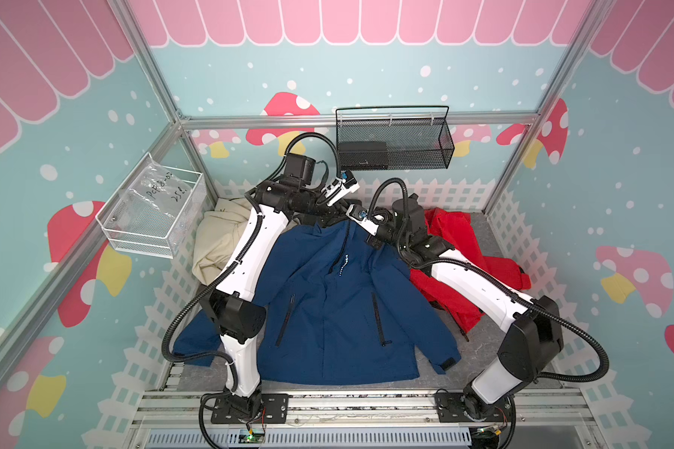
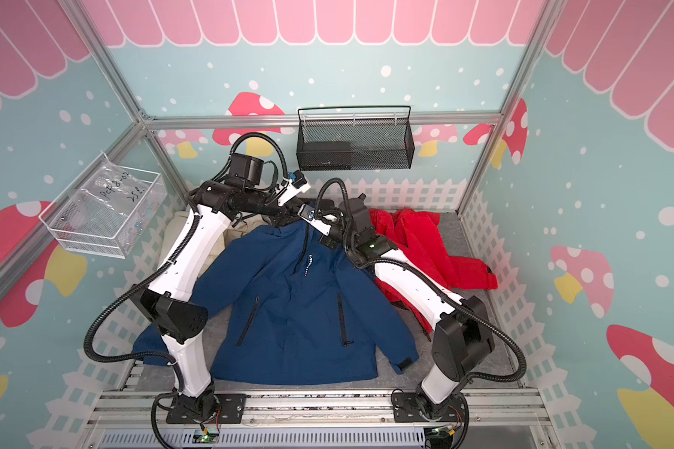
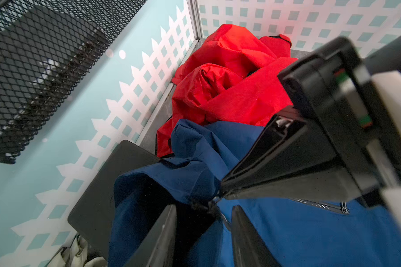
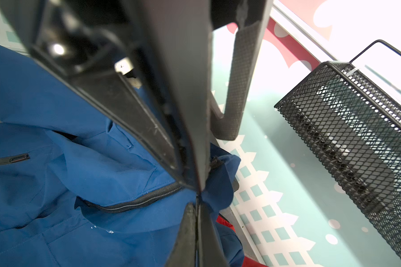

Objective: Unzip the jacket
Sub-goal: Unzip the zipper on the jacket.

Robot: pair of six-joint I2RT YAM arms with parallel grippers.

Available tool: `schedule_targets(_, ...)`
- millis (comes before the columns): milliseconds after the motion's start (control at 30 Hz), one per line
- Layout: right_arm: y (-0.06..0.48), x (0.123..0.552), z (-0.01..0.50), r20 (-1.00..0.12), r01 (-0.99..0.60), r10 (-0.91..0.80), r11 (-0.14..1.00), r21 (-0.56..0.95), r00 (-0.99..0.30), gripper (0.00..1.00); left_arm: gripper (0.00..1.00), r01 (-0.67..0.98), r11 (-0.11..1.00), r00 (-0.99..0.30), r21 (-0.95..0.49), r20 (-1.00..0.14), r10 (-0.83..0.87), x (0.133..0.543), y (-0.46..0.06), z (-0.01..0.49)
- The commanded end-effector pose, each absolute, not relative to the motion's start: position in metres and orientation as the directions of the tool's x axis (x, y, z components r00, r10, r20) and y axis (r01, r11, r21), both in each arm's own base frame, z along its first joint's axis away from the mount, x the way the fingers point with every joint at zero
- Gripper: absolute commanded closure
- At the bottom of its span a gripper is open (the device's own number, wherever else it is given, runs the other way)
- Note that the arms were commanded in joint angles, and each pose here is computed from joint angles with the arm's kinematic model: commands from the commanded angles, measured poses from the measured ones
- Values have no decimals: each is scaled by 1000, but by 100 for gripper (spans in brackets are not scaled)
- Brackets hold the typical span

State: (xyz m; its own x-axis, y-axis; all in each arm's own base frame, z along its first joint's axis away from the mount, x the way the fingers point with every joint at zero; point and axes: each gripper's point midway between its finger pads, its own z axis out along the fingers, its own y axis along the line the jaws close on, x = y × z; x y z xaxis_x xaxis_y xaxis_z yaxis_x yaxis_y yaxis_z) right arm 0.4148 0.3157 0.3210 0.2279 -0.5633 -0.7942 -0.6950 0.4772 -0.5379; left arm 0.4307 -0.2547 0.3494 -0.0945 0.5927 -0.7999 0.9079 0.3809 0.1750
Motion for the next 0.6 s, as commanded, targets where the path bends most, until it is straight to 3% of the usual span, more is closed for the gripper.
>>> schedule_targets(0,323,412,325,-801,-702,-542,467,-537,253,100,60,912,374,-106,165,-788,606,432,-252,343)
schedule_targets(167,322,412,323,-801,-702,-545,468,-537,249,100,66,917,367,-108,155,-790,603,431,-255,342)
schedule_targets(367,323,413,322,-801,-702,-544,470,-536,247,100,67,921,363,-115,144,-789,604,432,-256,338)
schedule_targets(567,322,412,324,-805,-702,-539,474,-532,246,100,88,921,364,-119,140,-788,604,434,-256,336)
